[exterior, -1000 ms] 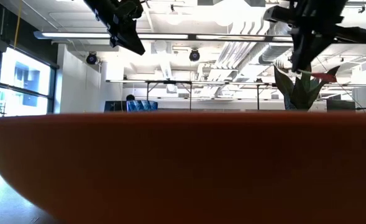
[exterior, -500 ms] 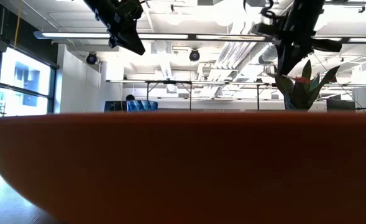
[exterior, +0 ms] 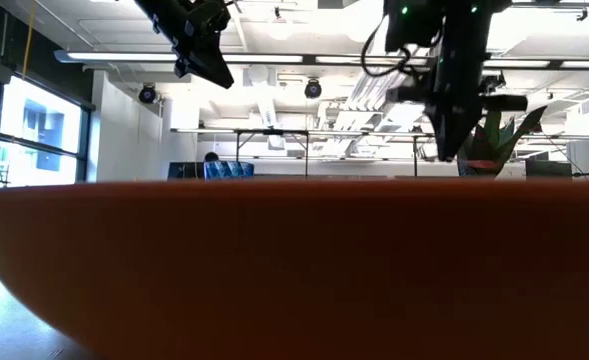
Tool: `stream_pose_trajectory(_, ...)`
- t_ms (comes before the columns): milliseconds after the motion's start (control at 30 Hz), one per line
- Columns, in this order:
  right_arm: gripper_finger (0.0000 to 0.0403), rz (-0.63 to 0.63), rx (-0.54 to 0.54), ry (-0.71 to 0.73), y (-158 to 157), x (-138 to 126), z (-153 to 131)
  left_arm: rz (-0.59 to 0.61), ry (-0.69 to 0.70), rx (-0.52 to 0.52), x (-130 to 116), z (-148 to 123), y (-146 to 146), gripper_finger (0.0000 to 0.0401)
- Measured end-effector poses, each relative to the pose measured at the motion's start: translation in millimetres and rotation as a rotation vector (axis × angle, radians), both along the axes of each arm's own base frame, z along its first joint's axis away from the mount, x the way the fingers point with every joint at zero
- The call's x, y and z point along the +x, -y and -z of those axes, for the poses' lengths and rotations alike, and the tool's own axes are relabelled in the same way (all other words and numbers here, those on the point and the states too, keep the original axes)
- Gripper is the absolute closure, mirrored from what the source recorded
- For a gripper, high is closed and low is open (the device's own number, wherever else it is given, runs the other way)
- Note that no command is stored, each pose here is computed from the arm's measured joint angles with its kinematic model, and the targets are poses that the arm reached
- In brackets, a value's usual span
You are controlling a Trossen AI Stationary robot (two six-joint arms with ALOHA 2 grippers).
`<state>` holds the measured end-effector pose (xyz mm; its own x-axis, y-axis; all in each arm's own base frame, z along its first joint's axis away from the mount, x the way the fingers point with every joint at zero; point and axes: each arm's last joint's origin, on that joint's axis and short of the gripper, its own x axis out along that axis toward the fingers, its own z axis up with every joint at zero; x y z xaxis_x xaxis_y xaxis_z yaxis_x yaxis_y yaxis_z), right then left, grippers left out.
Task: Pick and place plate/cup/fork/spoon on tray
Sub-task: Put the orange fork on the red serving tray to the right
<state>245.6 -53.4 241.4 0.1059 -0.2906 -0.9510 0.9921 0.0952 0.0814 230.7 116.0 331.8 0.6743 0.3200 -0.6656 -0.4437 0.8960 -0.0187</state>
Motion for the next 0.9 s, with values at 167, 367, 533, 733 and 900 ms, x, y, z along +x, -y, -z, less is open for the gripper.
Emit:
stream_pose_trajectory(167, 0.0403, -0.002, 0.023, -0.038, 4, 13, 19, -0.01, 0.005, -0.011, 0, 0, 0, 0.0336)
stream_pose_trajectory(367, 0.0403, -0.002, 0.048, -0.103, 6, 26, 42, -0.012, 0.005, -0.012, 0, 0, 0, 0.0336)
stream_pose_trajectory(533, 0.0403, 0.002, 0.069, -0.138, 8, 34, 59, -0.011, 0.004, -0.012, 0, 0, 0, 0.0336)
stream_pose_trajectory(733, 0.0403, 0.024, 0.088, -0.166, 14, 39, 74, -0.011, 0.003, -0.012, 0, 0, 0, 0.0336)
stream_pose_trajectory(900, 0.0403, 0.042, 0.098, -0.182, 20, 41, 83, -0.011, 0.003, -0.012, 0, 0, 0, 0.0336)
